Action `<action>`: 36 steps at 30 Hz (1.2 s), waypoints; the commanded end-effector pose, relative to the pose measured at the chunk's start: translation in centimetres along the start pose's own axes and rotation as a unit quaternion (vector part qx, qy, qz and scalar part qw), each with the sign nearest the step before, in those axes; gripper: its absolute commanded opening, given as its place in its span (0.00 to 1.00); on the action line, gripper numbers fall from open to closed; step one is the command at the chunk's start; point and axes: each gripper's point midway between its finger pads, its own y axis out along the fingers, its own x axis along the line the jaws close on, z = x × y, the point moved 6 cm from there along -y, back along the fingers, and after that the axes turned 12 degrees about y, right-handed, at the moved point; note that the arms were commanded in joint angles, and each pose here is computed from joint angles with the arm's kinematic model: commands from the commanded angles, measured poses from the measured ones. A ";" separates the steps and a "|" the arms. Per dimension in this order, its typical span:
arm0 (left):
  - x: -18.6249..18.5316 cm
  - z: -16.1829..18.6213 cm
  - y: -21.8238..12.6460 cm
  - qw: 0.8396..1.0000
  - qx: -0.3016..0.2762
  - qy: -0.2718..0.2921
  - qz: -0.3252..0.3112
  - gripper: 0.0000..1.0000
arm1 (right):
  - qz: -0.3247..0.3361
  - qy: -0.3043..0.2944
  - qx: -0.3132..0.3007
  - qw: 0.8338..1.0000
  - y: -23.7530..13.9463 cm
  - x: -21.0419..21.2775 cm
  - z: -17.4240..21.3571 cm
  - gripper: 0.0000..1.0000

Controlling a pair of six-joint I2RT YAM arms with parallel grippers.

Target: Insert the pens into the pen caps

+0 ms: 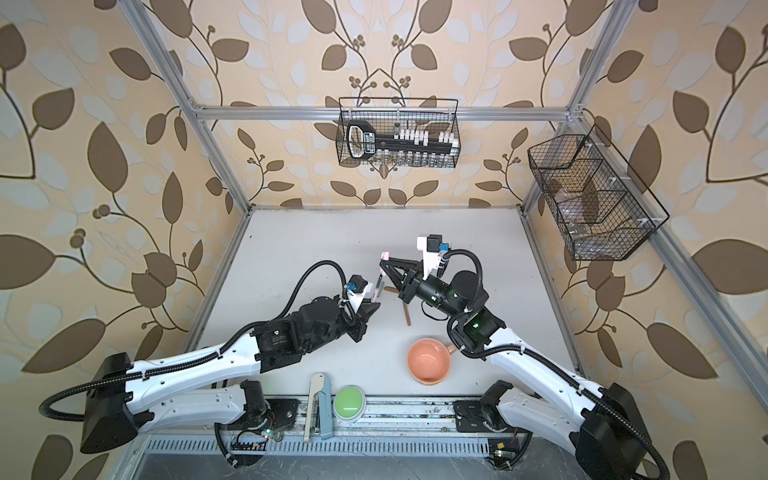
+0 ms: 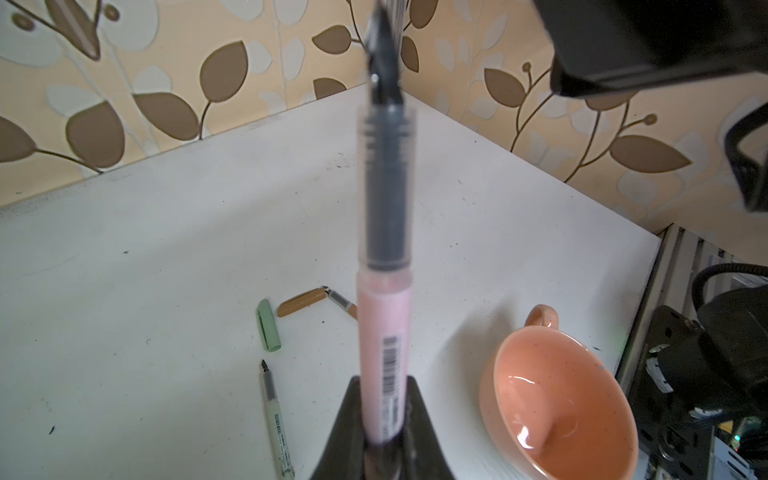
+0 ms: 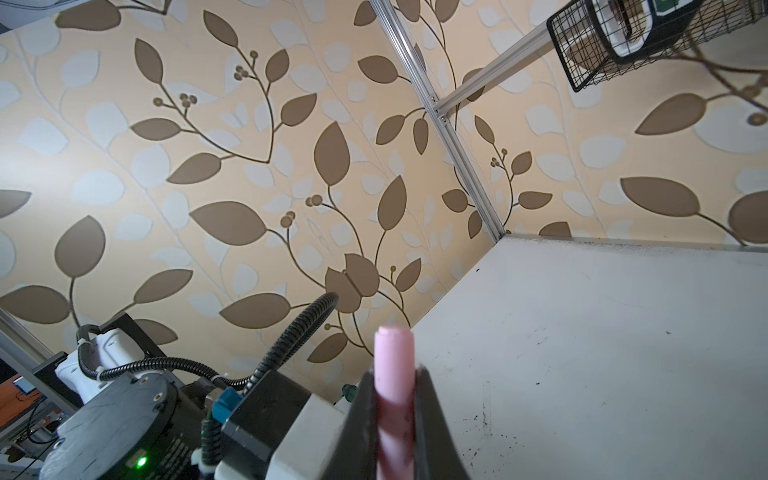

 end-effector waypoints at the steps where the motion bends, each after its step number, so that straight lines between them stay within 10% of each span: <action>1: 0.0 -0.8 -0.6 1.000 -0.019 -0.010 0.005 0.00 | -0.038 0.010 -0.004 0.999 0.1 0.9 0.0 0.10; 36: 0.1 -0.7 -1.1 1.000 -0.026 -0.014 0.004 0.00 | -0.025 -0.011 -0.020 0.999 1.0 0.2 -0.9 0.08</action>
